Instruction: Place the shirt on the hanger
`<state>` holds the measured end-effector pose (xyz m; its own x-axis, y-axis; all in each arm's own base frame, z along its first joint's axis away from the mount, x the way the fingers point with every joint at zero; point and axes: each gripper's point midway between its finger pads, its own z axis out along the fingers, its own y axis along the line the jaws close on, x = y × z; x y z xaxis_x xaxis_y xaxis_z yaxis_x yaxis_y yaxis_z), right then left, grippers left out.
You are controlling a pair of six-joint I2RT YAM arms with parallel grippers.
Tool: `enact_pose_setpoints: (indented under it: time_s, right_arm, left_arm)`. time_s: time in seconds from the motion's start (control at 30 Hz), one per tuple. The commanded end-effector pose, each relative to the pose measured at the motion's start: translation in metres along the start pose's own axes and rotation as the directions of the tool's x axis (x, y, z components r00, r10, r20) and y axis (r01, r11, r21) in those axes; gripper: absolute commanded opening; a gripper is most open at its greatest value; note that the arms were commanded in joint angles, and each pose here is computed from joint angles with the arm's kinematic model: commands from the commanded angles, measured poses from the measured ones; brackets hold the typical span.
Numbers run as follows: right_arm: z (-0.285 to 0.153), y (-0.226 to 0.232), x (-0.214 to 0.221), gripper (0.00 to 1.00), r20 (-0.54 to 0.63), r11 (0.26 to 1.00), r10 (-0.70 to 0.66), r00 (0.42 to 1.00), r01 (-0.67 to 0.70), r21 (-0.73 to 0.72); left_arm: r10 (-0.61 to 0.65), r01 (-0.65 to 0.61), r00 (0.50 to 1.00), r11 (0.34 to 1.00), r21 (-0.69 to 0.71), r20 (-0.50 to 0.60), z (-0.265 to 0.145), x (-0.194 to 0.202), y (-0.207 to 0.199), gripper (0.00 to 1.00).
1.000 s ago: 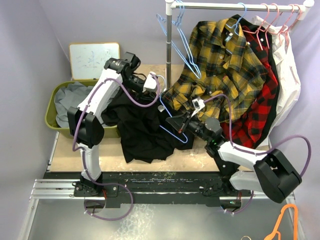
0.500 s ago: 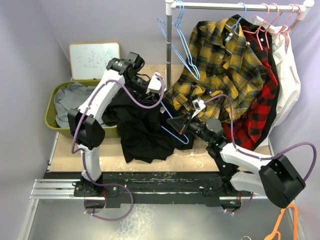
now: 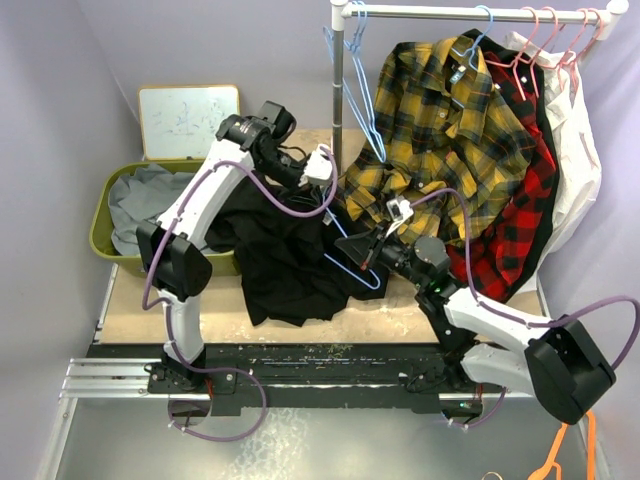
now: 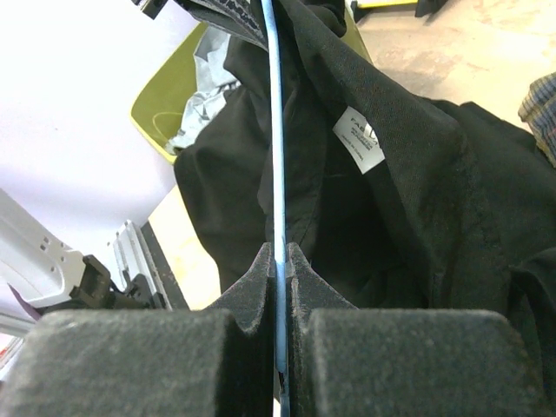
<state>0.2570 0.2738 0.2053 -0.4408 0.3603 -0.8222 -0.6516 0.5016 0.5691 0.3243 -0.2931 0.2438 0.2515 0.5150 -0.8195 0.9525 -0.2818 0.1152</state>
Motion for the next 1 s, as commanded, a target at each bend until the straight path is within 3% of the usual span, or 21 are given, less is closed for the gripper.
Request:
enact_pose_setpoints:
  time_s: [0.0, 0.23, 0.33, 0.5, 0.57, 0.7, 0.83, 0.97]
  right_arm:
    - [0.005, 0.042, -0.065, 0.00, 0.157, 0.992, -0.064, 0.986, 0.080, -0.097]
    - [0.003, 0.054, -0.075, 0.03, 0.165, 0.988, -0.077, 0.983, 0.098, -0.123]
    - [0.000, 0.053, -0.078, 0.40, 0.164, 0.988, -0.089, 0.982, 0.107, -0.107]
    - [-0.022, 0.041, -0.091, 0.90, 0.195, 0.989, -0.149, 0.969, 0.146, 0.029]
    - [-0.039, 0.038, -0.101, 0.99, 0.226, 0.983, -0.176, 0.958, 0.159, 0.091]
    - [-0.076, 0.036, -0.111, 1.00, 0.255, 0.970, -0.204, 0.945, 0.160, 0.182]
    - [-0.105, 0.034, -0.099, 0.98, 0.212, 0.961, -0.216, 0.953, 0.170, 0.216]
    - [-0.108, 0.032, -0.053, 0.87, 0.096, 0.985, -0.105, 0.990, 0.091, 0.148]
  left_arm:
    - [0.065, -0.067, 0.996, 0.997, 0.025, 0.066, -0.018, -0.077, -0.040, 0.00]
    - [0.066, -0.068, 0.997, 0.997, -0.036, -0.036, -0.042, -0.079, -0.049, 0.00]
    - [0.047, -0.054, 0.995, 0.996, -0.075, -0.088, -0.050, -0.072, -0.049, 0.00]
    - [-0.005, -0.032, 0.984, 0.978, -0.206, -0.175, -0.067, -0.064, -0.037, 0.00]
    - [-0.012, -0.031, 0.984, 0.972, -0.233, -0.178, -0.073, -0.068, -0.038, 0.00]
    - [-0.039, -0.016, 0.984, 0.951, -0.308, -0.173, -0.084, -0.076, -0.032, 0.00]
    - [-0.066, 0.000, 0.986, 0.919, -0.395, -0.153, -0.097, -0.087, -0.022, 0.00]
    - [-0.083, 0.016, 0.988, 0.892, -0.451, -0.130, -0.107, -0.097, -0.018, 0.00]
